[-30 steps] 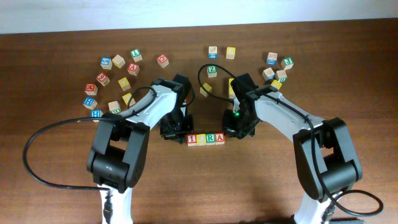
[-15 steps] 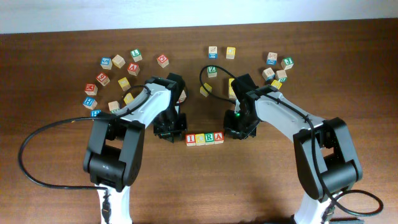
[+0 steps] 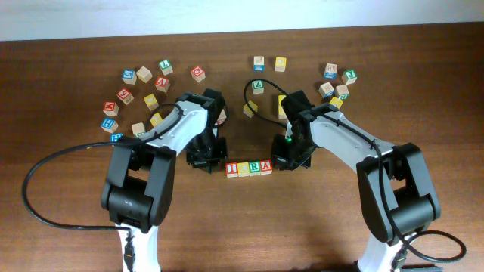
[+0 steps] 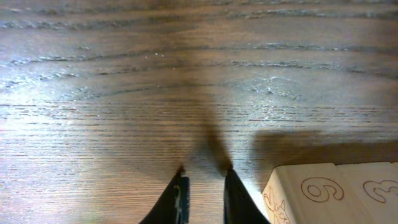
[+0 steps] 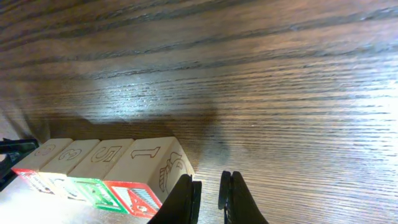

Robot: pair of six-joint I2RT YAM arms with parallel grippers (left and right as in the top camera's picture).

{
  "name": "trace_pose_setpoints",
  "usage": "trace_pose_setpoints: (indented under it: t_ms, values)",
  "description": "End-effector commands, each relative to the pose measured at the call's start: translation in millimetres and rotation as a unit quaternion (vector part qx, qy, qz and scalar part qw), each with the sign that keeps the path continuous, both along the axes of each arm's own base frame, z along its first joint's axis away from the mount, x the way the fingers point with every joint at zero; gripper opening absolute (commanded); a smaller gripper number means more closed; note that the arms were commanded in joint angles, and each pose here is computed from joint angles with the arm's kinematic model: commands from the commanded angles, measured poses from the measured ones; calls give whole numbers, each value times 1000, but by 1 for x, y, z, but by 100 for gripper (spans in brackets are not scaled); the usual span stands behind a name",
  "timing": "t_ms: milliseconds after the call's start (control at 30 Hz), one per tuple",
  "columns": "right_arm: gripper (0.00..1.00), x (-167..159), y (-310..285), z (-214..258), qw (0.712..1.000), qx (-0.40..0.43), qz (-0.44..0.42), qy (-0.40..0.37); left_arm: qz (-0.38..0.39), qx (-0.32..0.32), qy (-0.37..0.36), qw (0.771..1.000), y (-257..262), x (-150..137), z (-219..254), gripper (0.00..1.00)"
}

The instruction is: Spell out ICRA

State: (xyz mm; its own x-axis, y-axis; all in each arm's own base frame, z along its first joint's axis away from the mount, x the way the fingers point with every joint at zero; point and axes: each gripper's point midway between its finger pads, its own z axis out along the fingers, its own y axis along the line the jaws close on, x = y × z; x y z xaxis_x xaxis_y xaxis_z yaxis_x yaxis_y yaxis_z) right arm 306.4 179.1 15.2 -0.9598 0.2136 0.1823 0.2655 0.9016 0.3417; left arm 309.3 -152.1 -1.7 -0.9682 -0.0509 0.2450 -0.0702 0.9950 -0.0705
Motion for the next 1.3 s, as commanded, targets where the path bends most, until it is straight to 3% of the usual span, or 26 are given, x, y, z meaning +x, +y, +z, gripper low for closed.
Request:
trace_pose_setpoints:
  t_ms: [0,100,400,600,800,967,1100,1267]
  values:
    - [7,-3,8,0,1000,11,6,6,-2,3,5,1000,2,-2,-6,4]
    - [7,-5,16,0,1000,12,18,0,0,-31,18,999,-14,-8,-3,2]
    - [8,-5,19,0,1000,14,19,-2,-13,-34,11,999,-21,-8,-4,2]
    - [16,-1,11,-3,1000,-11,17,-12,-11,-7,4,1000,-7,-4,-6,15]
    - [21,2,8,-4,999,-21,16,-19,-10,22,7,1000,8,-5,-6,16]
    - [22,3,5,-5,999,-30,15,-22,-13,38,7,999,14,-5,-6,13]
    - [22,6,1,-3,999,-45,14,-25,6,39,5,999,25,2,-3,1]
    - [26,30,-28,20,996,-83,-5,-38,39,30,-17,999,39,32,27,3]
